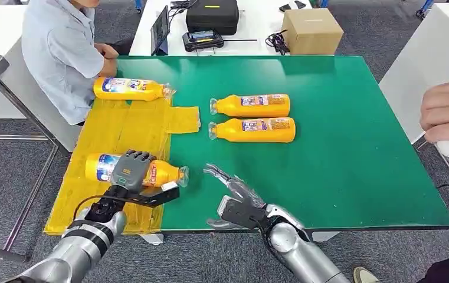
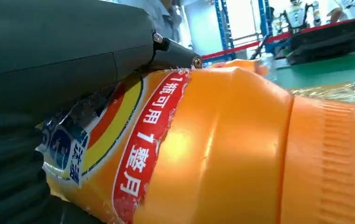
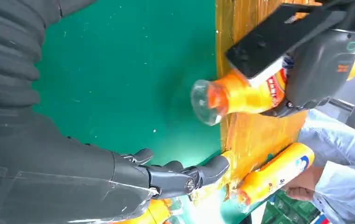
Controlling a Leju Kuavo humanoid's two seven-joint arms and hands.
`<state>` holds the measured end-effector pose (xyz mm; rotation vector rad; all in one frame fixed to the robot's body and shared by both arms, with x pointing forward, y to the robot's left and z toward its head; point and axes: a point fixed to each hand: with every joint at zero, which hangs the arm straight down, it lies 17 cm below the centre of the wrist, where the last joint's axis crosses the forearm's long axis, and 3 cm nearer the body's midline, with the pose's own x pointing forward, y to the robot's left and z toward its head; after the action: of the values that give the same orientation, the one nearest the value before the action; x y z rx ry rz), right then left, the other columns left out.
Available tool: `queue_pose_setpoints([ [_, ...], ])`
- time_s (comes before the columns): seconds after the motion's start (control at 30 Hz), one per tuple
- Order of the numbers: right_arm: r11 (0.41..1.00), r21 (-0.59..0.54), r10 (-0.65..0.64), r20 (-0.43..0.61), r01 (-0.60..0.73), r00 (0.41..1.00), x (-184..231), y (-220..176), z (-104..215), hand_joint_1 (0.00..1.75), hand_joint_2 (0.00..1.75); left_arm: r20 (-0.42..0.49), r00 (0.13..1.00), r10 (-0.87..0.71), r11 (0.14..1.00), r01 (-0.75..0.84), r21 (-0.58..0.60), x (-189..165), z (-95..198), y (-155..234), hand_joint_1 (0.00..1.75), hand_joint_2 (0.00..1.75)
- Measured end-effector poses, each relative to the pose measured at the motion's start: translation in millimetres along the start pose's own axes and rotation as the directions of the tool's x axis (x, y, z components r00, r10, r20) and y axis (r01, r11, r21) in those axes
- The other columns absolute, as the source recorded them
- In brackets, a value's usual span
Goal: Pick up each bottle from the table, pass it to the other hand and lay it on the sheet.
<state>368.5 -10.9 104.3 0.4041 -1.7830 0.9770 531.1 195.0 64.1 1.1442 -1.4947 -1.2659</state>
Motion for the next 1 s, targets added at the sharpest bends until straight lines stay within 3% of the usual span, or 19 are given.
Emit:
queue_pose_setpoints([
  [0.2, 1.0, 0.0, 0.001, -0.005, -0.001, 1.0, -2, 0, 2, 0.0, 1.75, -0.002, 1.0, 0.007, 0.997, -0.007, -0.078, -4, -1, -13, 0.0, 1.75],
  [0.5, 1.0, 0.008, 0.007, -0.012, -0.007, 1.0, -4, 0, 3, 0.0, 1.75, -0.043, 0.997, 0.065, 0.942, -0.076, -0.328, -13, -3, -45, 0.0, 1.75],
  [1.0, 1.0, 0.01, 0.016, -0.016, -0.016, 1.0, -5, -2, 3, 0.0, 1.75, -0.055, 0.995, 0.088, 0.923, -0.102, -0.371, -16, -2, -51, 0.0, 1.75],
])
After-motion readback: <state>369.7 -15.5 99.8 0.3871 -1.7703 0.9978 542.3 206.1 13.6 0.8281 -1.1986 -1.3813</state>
